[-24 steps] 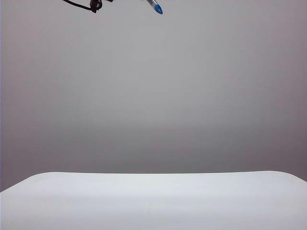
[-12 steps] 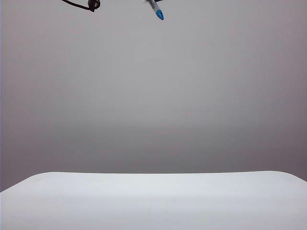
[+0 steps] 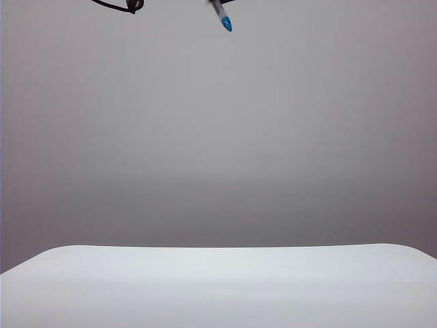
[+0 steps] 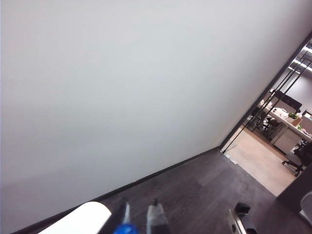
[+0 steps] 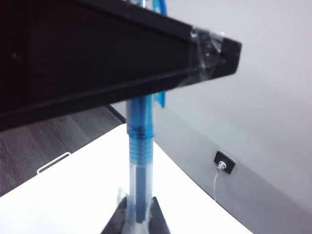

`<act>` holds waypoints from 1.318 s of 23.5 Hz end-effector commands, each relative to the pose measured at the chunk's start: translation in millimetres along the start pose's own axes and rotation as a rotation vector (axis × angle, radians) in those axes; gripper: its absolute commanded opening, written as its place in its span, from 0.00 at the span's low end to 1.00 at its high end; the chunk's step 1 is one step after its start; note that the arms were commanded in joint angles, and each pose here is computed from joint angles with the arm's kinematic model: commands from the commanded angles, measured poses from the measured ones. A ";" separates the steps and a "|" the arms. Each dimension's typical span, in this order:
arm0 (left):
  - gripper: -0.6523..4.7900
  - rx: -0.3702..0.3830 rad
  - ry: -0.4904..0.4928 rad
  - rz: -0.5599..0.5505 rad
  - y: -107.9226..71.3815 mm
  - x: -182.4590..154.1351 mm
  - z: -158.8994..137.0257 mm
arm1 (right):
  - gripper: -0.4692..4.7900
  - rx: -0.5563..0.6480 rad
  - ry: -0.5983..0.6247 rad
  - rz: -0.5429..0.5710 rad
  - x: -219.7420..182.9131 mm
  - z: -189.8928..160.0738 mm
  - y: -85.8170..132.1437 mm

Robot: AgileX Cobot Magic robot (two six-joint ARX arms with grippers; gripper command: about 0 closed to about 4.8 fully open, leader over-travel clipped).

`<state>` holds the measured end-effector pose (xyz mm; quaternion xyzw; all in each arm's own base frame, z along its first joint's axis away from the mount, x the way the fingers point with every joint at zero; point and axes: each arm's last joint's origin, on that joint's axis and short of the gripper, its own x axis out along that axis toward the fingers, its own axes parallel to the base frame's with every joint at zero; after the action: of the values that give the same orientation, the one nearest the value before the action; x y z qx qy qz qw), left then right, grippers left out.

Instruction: Pick up the pen and remove the cap.

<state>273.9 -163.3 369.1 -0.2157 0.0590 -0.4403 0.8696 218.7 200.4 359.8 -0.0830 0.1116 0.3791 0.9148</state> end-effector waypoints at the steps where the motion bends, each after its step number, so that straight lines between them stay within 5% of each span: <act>1: 0.11 0.071 -0.059 0.016 -1.6 -1.0 6.4 | 0.09 -0.001 0.065 -0.008 2.8 -6.9 0.9; 12: 0.11 0.127 -0.069 0.041 -0.9 -1.0 6.8 | 0.09 0.002 0.109 -0.004 6.0 -12.3 1.3; 31: 0.11 0.101 -0.122 0.034 -3.0 -1.4 11.8 | 0.09 0.006 0.222 0.005 11.8 -43.5 3.6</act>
<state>275.7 -159.3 378.7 -0.1924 -0.0073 -0.4082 0.8923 218.8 200.8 305.7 -0.1306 0.2395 0.3666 0.8895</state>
